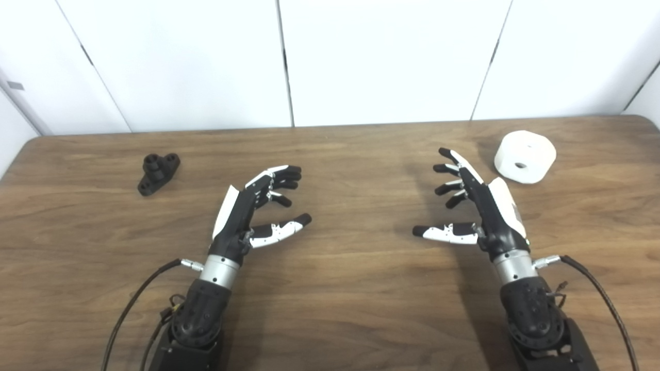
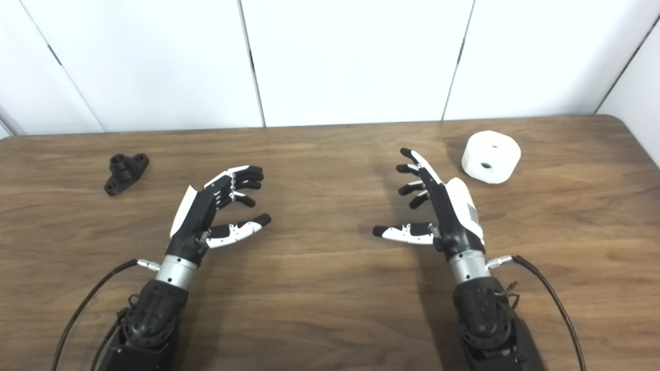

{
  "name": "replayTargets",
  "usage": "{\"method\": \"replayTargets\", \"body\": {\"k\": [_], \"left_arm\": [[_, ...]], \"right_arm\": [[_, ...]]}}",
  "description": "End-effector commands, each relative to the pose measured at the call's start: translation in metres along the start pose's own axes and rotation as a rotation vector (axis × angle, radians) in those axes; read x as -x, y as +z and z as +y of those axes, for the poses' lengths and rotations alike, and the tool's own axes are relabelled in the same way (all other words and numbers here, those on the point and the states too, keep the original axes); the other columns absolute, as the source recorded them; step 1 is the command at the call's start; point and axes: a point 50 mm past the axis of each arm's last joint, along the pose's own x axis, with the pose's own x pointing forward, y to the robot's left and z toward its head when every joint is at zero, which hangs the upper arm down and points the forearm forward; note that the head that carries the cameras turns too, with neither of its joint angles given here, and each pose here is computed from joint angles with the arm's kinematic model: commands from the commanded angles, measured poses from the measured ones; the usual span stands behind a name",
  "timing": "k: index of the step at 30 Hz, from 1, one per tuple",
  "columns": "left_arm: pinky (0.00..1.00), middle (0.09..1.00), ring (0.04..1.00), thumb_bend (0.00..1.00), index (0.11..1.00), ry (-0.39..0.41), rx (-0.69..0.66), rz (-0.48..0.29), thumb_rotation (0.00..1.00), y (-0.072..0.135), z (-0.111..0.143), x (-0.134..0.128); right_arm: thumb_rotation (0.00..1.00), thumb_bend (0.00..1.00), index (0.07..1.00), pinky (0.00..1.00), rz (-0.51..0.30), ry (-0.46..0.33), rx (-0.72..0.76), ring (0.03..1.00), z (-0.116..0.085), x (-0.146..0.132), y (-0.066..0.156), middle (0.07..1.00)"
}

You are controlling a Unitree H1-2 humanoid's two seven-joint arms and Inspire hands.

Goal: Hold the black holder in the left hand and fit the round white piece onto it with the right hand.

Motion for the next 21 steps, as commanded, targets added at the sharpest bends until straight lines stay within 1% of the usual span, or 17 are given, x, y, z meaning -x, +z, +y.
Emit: {"method": "replayTargets", "body": {"k": [1,5,8,10,13,17,21], "left_arm": [[0.59,0.764,0.742,0.65,0.762,0.01,-0.01,-0.065,0.01,0.013,0.004,-0.012],[0.57,0.766,0.742,0.67,0.761,0.013,-0.007,-0.066,0.0,0.011,0.004,-0.013],[0.56,0.769,0.74,0.7,0.759,0.014,-0.007,-0.062,0.0,0.01,0.004,-0.013],[0.57,0.767,0.739,0.7,0.756,0.015,-0.005,-0.062,0.0,0.01,0.004,-0.013],[0.57,0.767,0.736,0.7,0.757,0.014,-0.013,-0.064,0.0,0.01,0.003,-0.013],[0.56,0.768,0.734,0.7,0.755,0.013,0.001,-0.058,0.0,0.009,-0.008,-0.014],[0.57,0.773,0.734,0.7,0.756,0.003,0.003,-0.028,0.0,0.005,-0.02,-0.016]], "right_arm": [[0.12,0.72,0.9,0.48,-0.086,-0.045,-0.007,0.634,-0.01,-0.011,0.014,0.802],[0.11,0.72,0.895,0.49,-0.083,-0.047,-0.01,0.638,-0.009,-0.011,0.014,0.802],[0.12,0.72,0.887,0.48,-0.082,-0.048,-0.008,0.627,-0.007,-0.011,0.014,0.801],[0.14,0.72,0.886,0.48,-0.086,-0.047,-0.004,0.629,-0.007,-0.012,0.014,0.801],[0.13,0.72,0.882,0.47,-0.088,-0.051,-0.004,0.628,-0.007,-0.01,0.012,0.799],[0.13,0.71,0.888,0.47,-0.092,-0.047,0.008,0.623,-0.014,-0.008,0.004,0.793],[0.11,0.71,0.892,0.48,-0.087,-0.044,-0.001,0.629,-0.02,-0.007,-0.006,0.801]]}}
